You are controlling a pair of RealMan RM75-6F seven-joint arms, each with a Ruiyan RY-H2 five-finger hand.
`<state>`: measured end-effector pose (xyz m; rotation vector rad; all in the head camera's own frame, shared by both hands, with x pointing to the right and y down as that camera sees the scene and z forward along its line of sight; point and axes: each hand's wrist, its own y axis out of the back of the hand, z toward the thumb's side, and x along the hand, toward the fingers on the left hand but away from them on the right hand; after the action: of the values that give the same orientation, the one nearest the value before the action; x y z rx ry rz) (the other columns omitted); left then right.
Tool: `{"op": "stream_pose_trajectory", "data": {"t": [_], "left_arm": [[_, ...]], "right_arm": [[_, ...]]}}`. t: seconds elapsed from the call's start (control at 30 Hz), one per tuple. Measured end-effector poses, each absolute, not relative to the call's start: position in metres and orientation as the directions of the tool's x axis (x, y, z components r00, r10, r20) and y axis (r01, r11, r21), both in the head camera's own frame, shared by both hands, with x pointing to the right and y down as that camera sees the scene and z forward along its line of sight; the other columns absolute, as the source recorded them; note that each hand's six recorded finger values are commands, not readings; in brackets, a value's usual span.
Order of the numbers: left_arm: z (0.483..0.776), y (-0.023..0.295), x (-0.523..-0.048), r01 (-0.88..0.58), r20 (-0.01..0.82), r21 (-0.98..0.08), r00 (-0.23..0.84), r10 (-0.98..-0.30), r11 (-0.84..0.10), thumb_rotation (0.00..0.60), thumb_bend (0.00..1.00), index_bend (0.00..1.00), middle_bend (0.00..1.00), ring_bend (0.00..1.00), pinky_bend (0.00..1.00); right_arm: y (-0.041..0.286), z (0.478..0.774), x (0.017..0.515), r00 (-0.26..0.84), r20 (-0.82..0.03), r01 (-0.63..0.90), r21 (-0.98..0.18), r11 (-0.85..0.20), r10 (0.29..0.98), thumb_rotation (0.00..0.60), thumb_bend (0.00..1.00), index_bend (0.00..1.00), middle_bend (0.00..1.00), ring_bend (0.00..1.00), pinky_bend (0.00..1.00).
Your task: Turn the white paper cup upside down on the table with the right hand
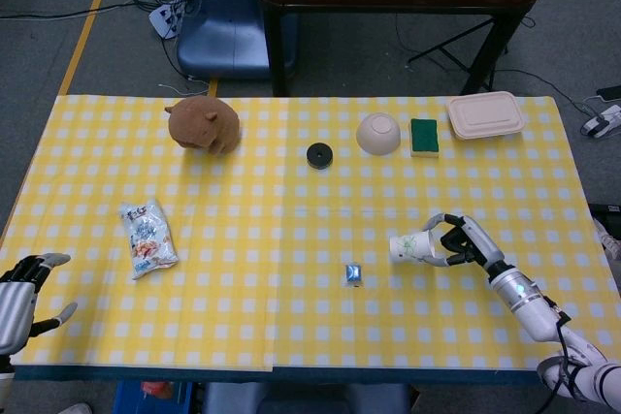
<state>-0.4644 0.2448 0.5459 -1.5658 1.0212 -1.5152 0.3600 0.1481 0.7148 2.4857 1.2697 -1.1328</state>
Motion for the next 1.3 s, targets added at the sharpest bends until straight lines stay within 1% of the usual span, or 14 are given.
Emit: {"op": "stream_pose_trajectory", "data": {"t": [0.1,0.17,0.23,0.33,0.5,0.6,0.7,0.9,1.07,1.17,1.3], "left_arm": [[0.546,0.245,-0.464,-0.059,0.428,-0.902,-0.005,-0.904,-0.427,0.600,0.19,0.33,0.29,0.23,0.40],[0.545,0.245,-0.465,-0.060,0.427,-0.903,-0.006,-0.904,-0.426,0.600,0.19,0.33,0.29,0.23,0.40],[0.545,0.245,-0.465,-0.061,0.426,-0.903,-0.007,-0.905,-0.425,0.600,0.19,0.33,0.29,0.23,0.40],[0.545,0.245,-0.465,-0.061,0.426,-0.903,-0.006,-0.905,-0.425,0.600,0.19,0.33,0.29,0.23,0.40],[0.545,0.245,-0.465,-0.060,0.426,-0.903,-0.005,-0.905,-0.425,0.600,0.19,0.33,0.29,0.23,0.40],[0.545,0.245,-0.465,-0.060,0.426,-0.903,-0.005,-0.905,-0.425,0.600,0.19,0.33,0.29,0.23,0.40],[0.545,0.245,-0.465,-0.059,0.427,-0.903,-0.006,-0.904,-0.426,0.600,0.19,0.33,0.29,0.23,0.40],[0.546,0.245,-0.464,-0.056,0.429,-0.902,-0.006,-0.903,-0.428,0.600,0.19,0.33,0.29,0.23,0.40],[0.546,0.245,-0.463,-0.055,0.430,-0.902,-0.004,-0.903,-0.429,0.600,0.19,0.33,0.29,0.23,0.40],[0.546,0.245,-0.463,-0.056,0.429,-0.902,-0.004,-0.903,-0.429,0.600,0.19,0.33,0.29,0.23,0.40],[0.545,0.245,-0.464,-0.059,0.427,-0.903,-0.006,-0.904,-0.426,0.600,0.19,0.33,0.29,0.23,0.40]], "right_arm": [[0.150,0.722,0.355,0.399,-0.684,0.723,-0.176,-0.668,0.611,0.600,0.00,0.38,1.00,1.00,1.00],[0.150,0.724,0.351,0.413,-0.687,0.715,-0.161,-0.680,0.598,0.600,0.00,0.29,1.00,1.00,1.00],[0.149,0.726,0.349,0.427,-0.688,0.708,-0.150,-0.691,0.587,0.600,0.00,0.22,1.00,1.00,1.00],[0.146,0.725,0.347,0.441,-0.684,0.694,-0.150,-0.704,0.581,0.600,0.00,0.15,1.00,1.00,1.00],[0.140,0.718,0.349,0.449,-0.664,0.682,-0.178,-0.709,0.598,0.600,0.00,0.11,1.00,1.00,1.00],[0.137,0.712,0.351,0.448,-0.654,0.661,-0.218,-0.718,0.610,0.600,0.00,0.10,1.00,1.00,1.00],[0.134,0.706,0.352,0.443,-0.644,0.616,-0.287,-0.734,0.623,0.600,0.00,0.10,1.00,1.00,1.00],[0.131,0.688,0.352,0.422,-0.626,0.438,-0.492,-0.752,0.656,0.600,0.00,0.10,1.00,1.00,1.00],[0.129,0.670,0.345,0.394,-0.606,0.197,-0.679,-0.707,0.691,0.600,0.00,0.10,1.00,1.00,1.00],[0.129,0.660,0.336,0.378,-0.597,0.042,-0.753,-0.657,0.708,0.600,0.00,0.12,1.00,1.00,1.00],[0.130,0.648,0.320,0.359,-0.595,-0.132,-0.795,-0.592,0.719,0.600,0.00,0.15,1.00,1.00,1.00]]}}
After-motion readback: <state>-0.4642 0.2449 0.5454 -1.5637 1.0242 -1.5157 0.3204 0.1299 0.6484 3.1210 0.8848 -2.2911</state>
